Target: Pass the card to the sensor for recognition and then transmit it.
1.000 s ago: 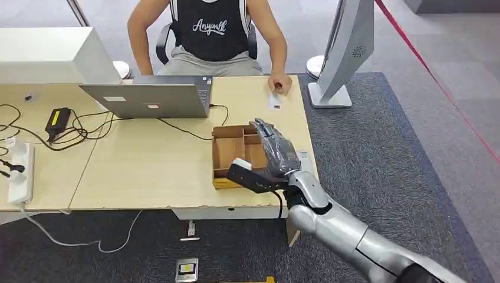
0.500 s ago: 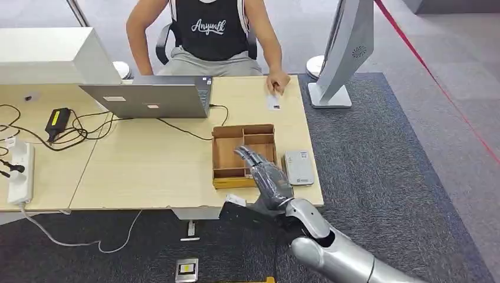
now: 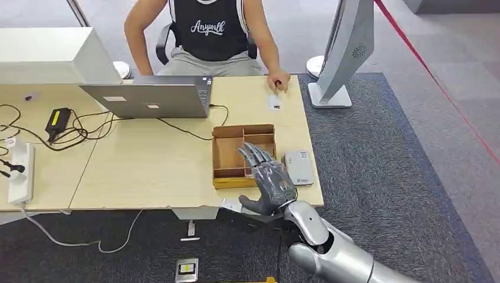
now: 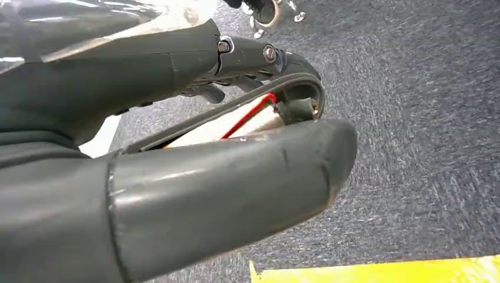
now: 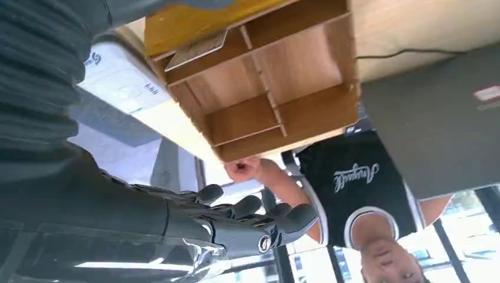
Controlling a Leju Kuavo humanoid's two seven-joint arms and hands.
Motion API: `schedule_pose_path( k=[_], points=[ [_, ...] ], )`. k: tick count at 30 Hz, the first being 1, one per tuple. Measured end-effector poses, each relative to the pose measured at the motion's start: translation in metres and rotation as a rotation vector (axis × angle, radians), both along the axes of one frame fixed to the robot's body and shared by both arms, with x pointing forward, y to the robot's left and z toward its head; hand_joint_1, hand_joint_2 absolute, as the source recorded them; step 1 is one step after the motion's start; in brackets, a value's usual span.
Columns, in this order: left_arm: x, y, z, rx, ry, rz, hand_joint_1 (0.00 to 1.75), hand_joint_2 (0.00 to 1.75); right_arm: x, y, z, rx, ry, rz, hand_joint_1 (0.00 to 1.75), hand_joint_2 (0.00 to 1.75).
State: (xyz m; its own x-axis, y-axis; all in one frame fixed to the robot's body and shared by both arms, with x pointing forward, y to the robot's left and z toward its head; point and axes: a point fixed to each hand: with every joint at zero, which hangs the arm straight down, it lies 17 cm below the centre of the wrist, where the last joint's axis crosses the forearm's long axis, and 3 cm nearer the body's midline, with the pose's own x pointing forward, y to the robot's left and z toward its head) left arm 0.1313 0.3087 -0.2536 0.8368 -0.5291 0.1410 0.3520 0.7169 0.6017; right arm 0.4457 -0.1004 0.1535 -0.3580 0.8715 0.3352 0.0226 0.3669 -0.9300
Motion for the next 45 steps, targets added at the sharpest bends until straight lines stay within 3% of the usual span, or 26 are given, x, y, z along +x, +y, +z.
schedule_pose_path(
  k=[30,36,45],
  points=[
    [0.002,-0.005,0.000,-0.002,0.000,-0.021,0.00,0.00,0.025,-0.026,-0.029,-0.149,-0.003,-0.129,0.00,1.75],
    [0.001,-0.004,0.000,0.004,0.006,-0.032,0.00,0.00,0.035,-0.035,-0.056,-0.261,0.025,-0.183,0.00,1.75],
    [0.001,-0.005,0.000,0.007,0.012,-0.036,0.00,0.00,0.037,-0.040,-0.072,-0.302,0.051,-0.204,0.00,1.75]
  ],
)
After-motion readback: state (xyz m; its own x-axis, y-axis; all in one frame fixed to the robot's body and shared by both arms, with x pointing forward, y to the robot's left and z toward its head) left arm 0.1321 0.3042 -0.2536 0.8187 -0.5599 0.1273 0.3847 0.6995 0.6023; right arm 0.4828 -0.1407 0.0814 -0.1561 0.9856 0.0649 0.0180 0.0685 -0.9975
